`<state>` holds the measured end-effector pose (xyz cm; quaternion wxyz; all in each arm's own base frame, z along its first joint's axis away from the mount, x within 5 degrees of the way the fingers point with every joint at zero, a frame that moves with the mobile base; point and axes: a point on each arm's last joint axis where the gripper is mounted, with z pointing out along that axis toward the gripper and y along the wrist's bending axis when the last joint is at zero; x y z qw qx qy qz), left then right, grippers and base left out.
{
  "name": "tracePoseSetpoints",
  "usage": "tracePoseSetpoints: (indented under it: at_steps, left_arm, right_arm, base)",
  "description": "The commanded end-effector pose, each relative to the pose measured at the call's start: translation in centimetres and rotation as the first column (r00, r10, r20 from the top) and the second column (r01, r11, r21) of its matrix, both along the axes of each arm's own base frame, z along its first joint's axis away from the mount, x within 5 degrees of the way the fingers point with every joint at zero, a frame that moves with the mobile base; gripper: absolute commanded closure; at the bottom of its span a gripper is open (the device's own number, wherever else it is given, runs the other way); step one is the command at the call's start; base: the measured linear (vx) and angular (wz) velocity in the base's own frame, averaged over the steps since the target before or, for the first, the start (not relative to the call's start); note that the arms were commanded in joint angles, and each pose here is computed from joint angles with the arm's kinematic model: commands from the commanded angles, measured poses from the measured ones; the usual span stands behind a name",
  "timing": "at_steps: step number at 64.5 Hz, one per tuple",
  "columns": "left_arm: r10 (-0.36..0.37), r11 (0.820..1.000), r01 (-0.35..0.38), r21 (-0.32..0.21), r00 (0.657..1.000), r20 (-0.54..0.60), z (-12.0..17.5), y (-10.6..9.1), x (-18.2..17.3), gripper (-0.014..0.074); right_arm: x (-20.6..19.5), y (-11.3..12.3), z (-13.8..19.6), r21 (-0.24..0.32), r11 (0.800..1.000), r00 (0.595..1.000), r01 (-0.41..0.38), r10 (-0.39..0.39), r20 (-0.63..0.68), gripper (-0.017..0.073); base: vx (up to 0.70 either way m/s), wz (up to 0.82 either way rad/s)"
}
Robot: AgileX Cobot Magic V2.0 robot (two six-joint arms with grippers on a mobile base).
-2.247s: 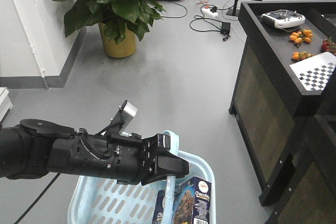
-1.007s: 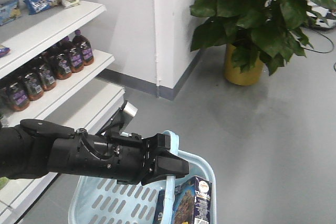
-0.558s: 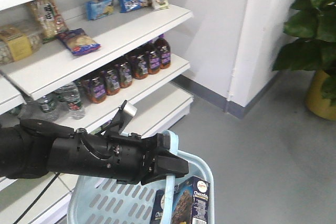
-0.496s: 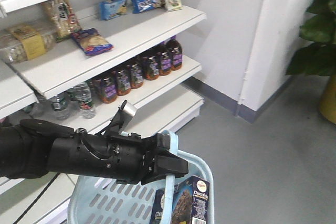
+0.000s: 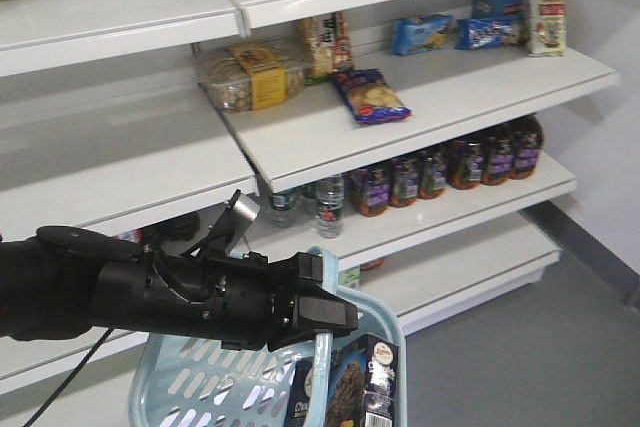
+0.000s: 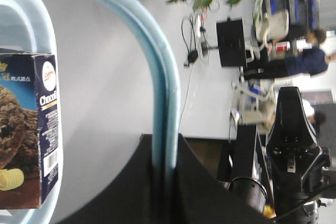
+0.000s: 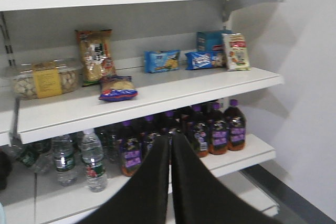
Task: Left arm holds basket, right arm returns cookies
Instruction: 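Turn the base toward the snack shelves beside the plant, then drive up to the snack shelf holding the basket in the left gripper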
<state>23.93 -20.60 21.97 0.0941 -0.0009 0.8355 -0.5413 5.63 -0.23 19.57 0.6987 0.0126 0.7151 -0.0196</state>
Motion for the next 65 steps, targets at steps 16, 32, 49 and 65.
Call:
tracePoseSetpoints:
  at_steps: [16, 32, 49, 65]
  left_arm:
    - [0.014, 0.99, -0.011, -0.144, 1.0, 0.02, 3.18, -0.36, -0.14, 0.0601]
    - [0.014, 0.99, -0.011, -0.144, 1.0, 0.02, 3.18, -0.36, -0.14, 0.0601]
    - [0.014, 0.99, -0.011, -0.144, 1.0, 0.02, 3.18, -0.36, -0.14, 0.0601]
    - [0.014, 0.99, -0.011, -0.144, 1.0, 0.02, 3.18, -0.36, -0.14, 0.0601]
  right_arm:
    - [-0.05, -0.08, 0.68, -0.013, 1.0, 0.996, 0.013, -0.011, 0.084, 0.0567]
    - [-0.05, -0.08, 0.68, -0.013, 1.0, 0.996, 0.013, -0.011, 0.084, 0.0567]
    - [-0.05, -0.08, 0.68, -0.013, 1.0, 0.996, 0.013, -0.011, 0.084, 0.0567]
    - [-0.05, -0.08, 0.68, -0.013, 1.0, 0.996, 0.013, -0.011, 0.084, 0.0567]
  base:
    - [0.15, 0.58]
    - [0.12, 0.48]
    - [0.11, 0.43]
    - [0.1, 0.17]
